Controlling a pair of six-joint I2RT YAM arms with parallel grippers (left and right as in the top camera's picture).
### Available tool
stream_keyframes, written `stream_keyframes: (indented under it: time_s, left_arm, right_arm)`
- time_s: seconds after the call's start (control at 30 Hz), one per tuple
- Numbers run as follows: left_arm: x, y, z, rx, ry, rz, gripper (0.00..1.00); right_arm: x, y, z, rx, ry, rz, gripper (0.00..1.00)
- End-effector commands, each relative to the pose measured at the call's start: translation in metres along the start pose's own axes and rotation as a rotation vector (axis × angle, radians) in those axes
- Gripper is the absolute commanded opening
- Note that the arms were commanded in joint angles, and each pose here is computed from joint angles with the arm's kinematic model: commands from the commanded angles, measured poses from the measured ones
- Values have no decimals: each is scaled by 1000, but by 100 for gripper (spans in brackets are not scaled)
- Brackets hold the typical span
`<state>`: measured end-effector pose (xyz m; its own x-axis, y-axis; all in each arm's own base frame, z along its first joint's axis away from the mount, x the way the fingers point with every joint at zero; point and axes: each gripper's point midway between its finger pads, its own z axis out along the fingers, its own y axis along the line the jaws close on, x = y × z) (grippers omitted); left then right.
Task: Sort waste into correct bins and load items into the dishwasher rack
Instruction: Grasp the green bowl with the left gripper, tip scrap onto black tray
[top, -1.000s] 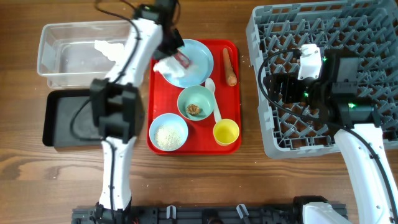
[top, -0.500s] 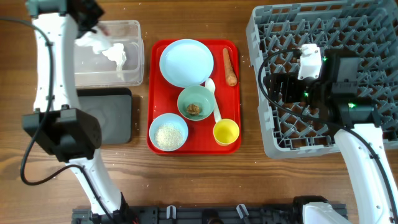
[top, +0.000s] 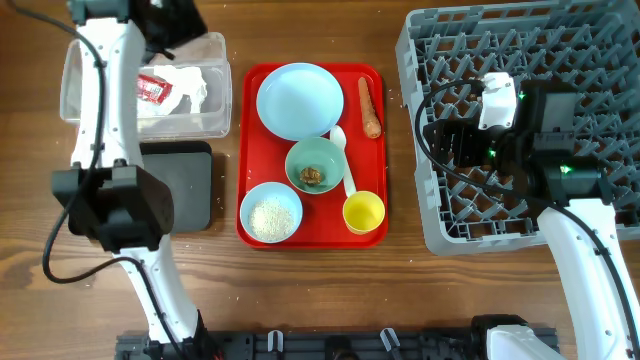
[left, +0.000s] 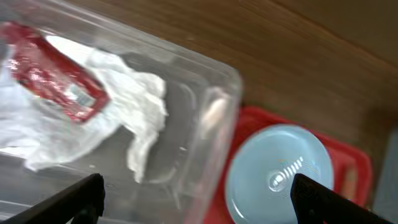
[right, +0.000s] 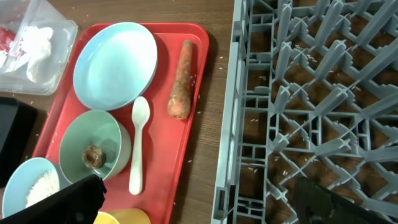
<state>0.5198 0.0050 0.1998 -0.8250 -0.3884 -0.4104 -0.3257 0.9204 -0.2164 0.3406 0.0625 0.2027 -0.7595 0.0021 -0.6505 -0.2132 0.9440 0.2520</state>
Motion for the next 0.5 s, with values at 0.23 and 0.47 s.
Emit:
stream_keyframes:
  time_s: [0.23,0.47]
  left_arm:
    - [188,-124,-30,49,405,465,89]
    - [273,-169,44,100,407,572,78]
  right_arm:
    - [-7,-3,0,11,-16,2,100]
    - [-7,-2,0,7,-16,6,100]
